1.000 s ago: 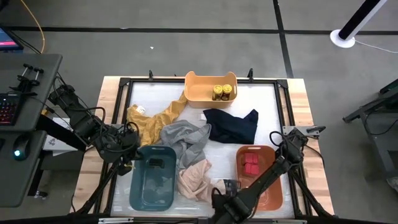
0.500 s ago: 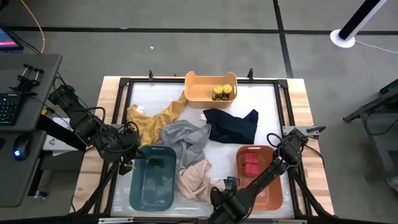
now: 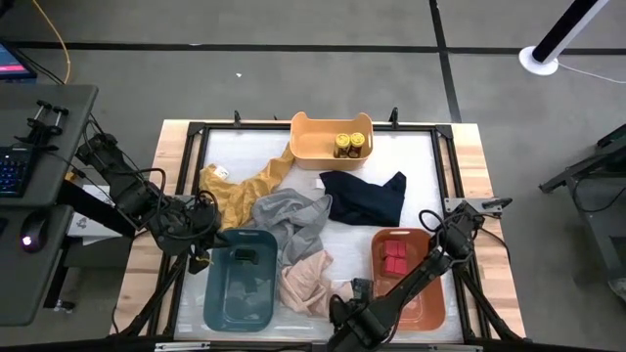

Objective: Sort spices by type
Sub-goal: Put the green seasoning can into the blue bin

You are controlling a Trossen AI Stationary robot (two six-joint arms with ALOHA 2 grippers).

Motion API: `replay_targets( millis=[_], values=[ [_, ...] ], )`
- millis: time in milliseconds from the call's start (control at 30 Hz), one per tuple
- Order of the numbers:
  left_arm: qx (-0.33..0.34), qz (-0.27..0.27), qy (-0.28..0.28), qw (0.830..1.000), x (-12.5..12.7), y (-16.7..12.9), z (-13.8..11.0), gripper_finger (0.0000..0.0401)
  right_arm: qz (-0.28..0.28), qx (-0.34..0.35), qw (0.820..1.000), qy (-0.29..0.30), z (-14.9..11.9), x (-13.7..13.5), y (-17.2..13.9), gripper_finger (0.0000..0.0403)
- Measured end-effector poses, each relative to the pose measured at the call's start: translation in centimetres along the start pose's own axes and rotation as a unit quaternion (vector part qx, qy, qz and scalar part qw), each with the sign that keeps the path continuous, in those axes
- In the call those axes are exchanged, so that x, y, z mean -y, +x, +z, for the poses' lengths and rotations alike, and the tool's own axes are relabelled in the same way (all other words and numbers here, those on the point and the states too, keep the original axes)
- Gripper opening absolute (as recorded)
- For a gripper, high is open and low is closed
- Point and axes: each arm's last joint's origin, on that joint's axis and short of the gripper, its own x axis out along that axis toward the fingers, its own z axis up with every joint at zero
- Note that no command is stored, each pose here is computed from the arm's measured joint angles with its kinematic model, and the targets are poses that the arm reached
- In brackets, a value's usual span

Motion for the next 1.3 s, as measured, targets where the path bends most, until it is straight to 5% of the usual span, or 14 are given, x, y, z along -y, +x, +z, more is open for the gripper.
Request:
replay_targets(
  millis=[133, 433, 767, 1000, 1300],
  values=[
    [0.000, 0.000, 0.000, 1.000, 0.0, 0.0, 0.0, 0.0000, 0.041, 0.000, 0.999, -0.022, 0.5, -1.2, 1.6, 0.0000],
    [0.000, 0.001, 0.000, 1.000, 0.0, 0.0, 0.0, 0.0000, 0.010, 0.001, 1.000, -0.009, 0.6, -0.8, 2.5, 0.0000],
    [0.001, 0.001, 0.000, 1.000, 0.0, 0.0, 0.0, 0.0000, 0.046, 0.020, 0.997, -0.056, 1.6, -1.3, -0.9, 0.0000],
    [0.001, 0.002, 0.009, 1.000, 0.0, 0.0, 0.0, 0.0000, -0.030, 0.006, 0.998, -0.052, 1.1, 0.4, -4.9, 0.0000],
    [0.035, -0.004, 0.020, 0.999, 0.1, 0.2, 0.8, 0.0000, -0.064, -0.018, 0.997, 0.023, 1.7, 1.9, -4.0, 0.0000]
  ],
)
